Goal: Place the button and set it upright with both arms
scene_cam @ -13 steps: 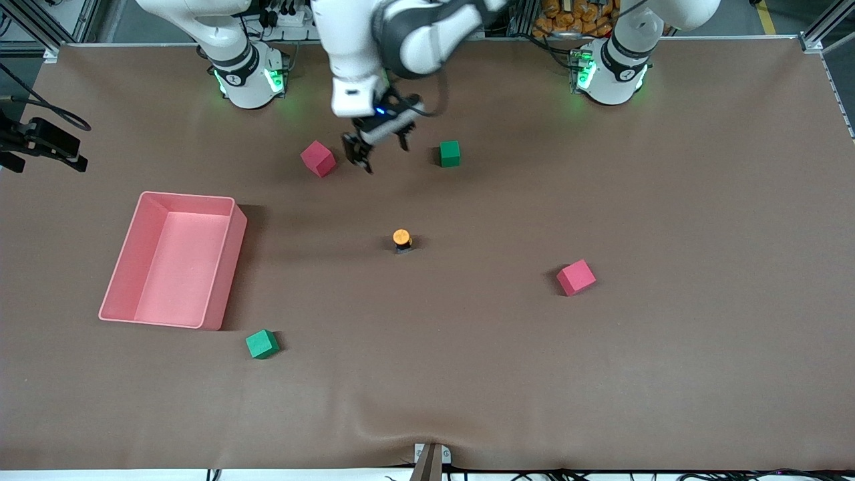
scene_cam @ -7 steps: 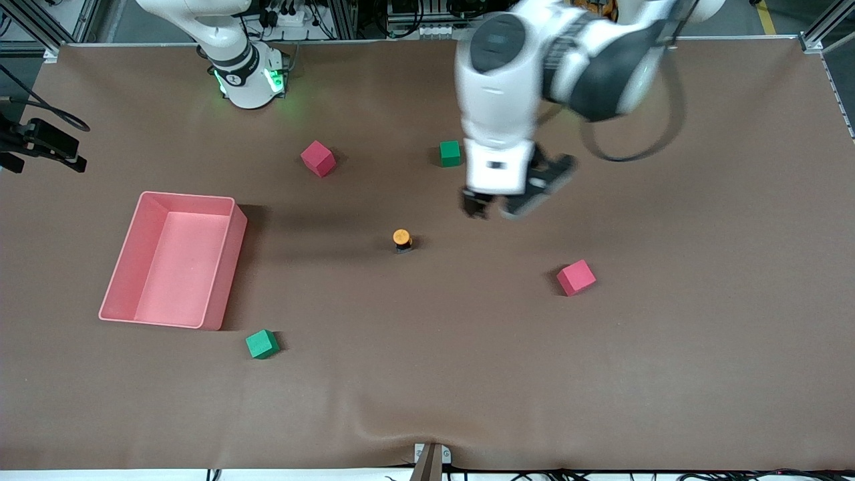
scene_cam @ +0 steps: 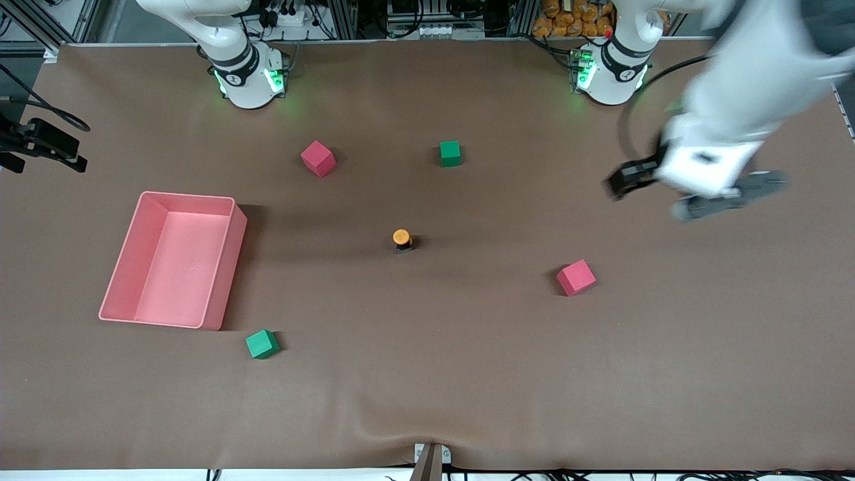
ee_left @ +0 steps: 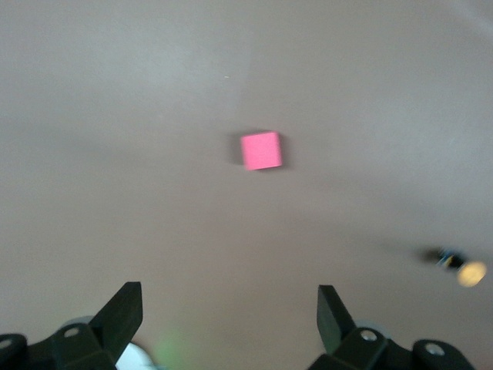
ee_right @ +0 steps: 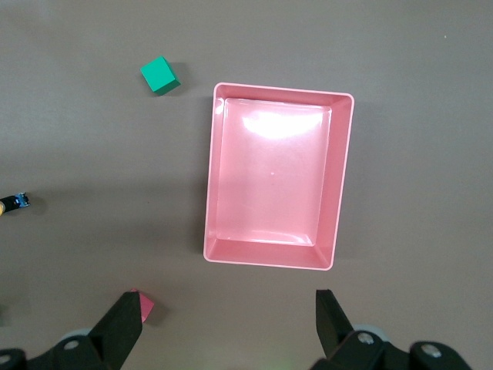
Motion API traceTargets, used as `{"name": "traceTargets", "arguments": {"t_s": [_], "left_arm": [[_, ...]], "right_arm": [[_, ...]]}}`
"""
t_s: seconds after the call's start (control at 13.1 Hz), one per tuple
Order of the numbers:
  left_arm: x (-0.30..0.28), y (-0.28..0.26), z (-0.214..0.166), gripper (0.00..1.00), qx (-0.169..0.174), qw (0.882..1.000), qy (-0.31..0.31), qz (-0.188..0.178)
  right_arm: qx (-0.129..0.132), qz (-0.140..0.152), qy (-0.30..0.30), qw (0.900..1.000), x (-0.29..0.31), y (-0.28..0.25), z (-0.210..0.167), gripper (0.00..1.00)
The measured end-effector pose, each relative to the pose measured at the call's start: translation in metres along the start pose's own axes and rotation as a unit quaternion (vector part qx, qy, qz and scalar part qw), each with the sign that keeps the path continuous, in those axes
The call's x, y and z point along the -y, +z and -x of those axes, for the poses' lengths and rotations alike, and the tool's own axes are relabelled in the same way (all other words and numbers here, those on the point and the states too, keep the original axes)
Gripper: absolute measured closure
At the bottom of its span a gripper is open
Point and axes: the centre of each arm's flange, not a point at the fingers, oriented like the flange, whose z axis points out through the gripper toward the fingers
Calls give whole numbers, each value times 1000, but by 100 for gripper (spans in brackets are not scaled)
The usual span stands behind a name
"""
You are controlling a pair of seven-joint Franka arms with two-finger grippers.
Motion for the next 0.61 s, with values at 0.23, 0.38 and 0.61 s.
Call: {"name": "traceTargets", "arguments": {"t_s": [0.23,0.38,0.61], "left_arm": [[79,-13,-2,0,4,996,84,4],[105,-16,7,0,5,996,91,8],[125,-15,26,0,-14,997,82,5]], "right_arm": [[0,0,1,1000,-1,0,0,0],[0,0,1,1000,-1,0,0,0],[0,-1,1,1000,-1,0,0,0]]}}
